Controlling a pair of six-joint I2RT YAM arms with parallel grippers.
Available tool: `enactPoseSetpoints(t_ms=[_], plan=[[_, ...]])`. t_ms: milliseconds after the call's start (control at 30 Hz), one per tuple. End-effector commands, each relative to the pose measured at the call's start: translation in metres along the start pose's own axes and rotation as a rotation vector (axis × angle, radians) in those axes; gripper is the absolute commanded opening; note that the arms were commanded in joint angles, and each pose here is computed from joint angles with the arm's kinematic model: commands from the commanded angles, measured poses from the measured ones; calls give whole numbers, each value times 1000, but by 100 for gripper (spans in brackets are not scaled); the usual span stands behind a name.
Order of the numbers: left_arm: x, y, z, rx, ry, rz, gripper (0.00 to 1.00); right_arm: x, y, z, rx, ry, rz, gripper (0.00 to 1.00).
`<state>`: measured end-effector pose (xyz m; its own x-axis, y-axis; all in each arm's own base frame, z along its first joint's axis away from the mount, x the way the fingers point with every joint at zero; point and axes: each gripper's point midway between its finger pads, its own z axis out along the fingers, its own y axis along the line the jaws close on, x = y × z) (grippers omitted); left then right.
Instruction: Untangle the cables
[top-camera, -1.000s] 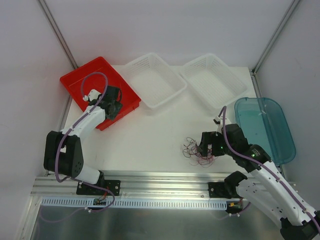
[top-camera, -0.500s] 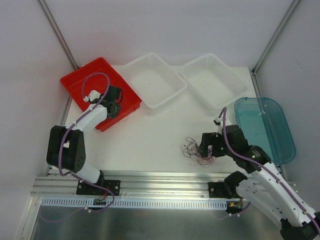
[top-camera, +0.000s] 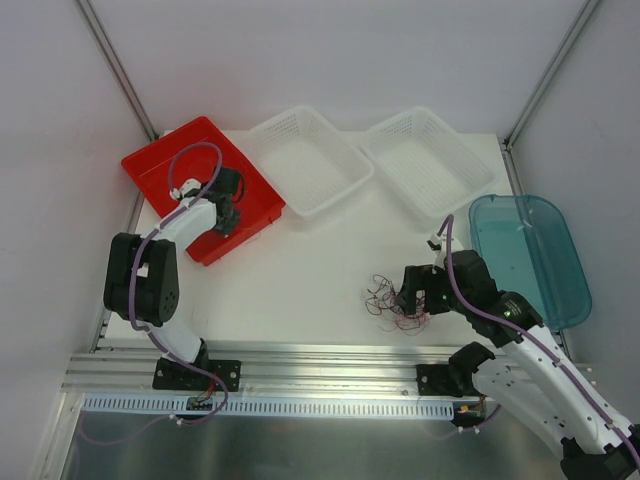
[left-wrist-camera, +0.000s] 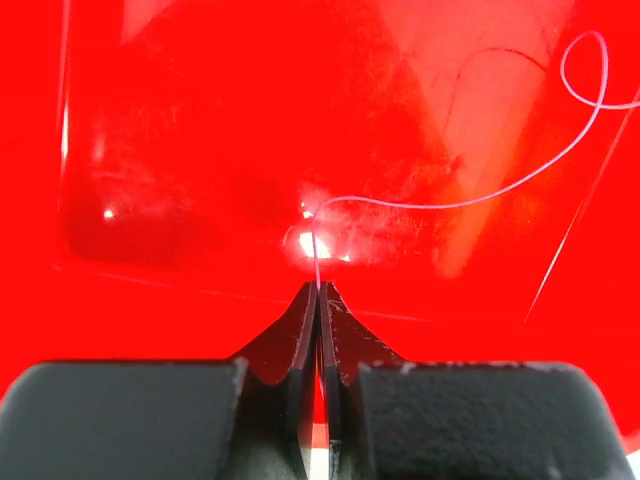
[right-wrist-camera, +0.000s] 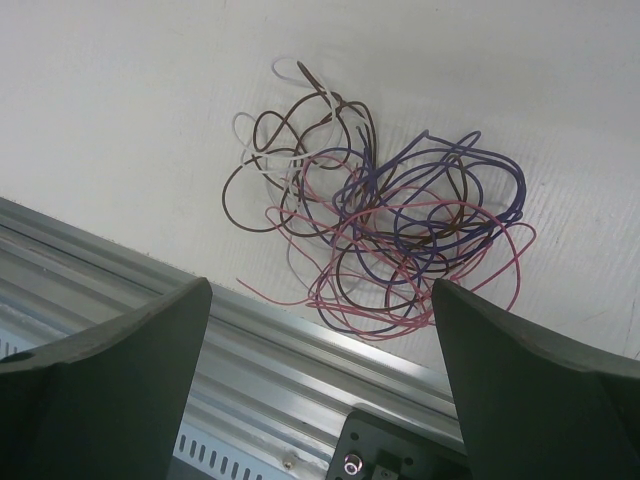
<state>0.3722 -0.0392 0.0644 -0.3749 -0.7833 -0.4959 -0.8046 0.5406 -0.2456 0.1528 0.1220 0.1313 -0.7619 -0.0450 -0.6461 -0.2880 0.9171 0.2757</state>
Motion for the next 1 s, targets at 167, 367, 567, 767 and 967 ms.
enactPoseSetpoints(t_ms=[167, 367, 567, 767, 967], plan=[[-56, -33, -25, 87, -80, 73, 0, 0, -1, 2, 5, 3, -19, 97], [-109, -49, -41, 131, -162, 120, 0, -2, -7, 3, 40, -5, -13, 97], [-147, -59, -32, 119, -211, 195, 0, -2, -9, 3, 54, -1, -4, 97], [-154, -80, -10, 136, -183, 311, 19, -1, -11, 3, 79, 13, 12, 97], [-141, -81, -23, 207, -131, 357, 63, -1, -19, 5, 128, 14, 42, 97]])
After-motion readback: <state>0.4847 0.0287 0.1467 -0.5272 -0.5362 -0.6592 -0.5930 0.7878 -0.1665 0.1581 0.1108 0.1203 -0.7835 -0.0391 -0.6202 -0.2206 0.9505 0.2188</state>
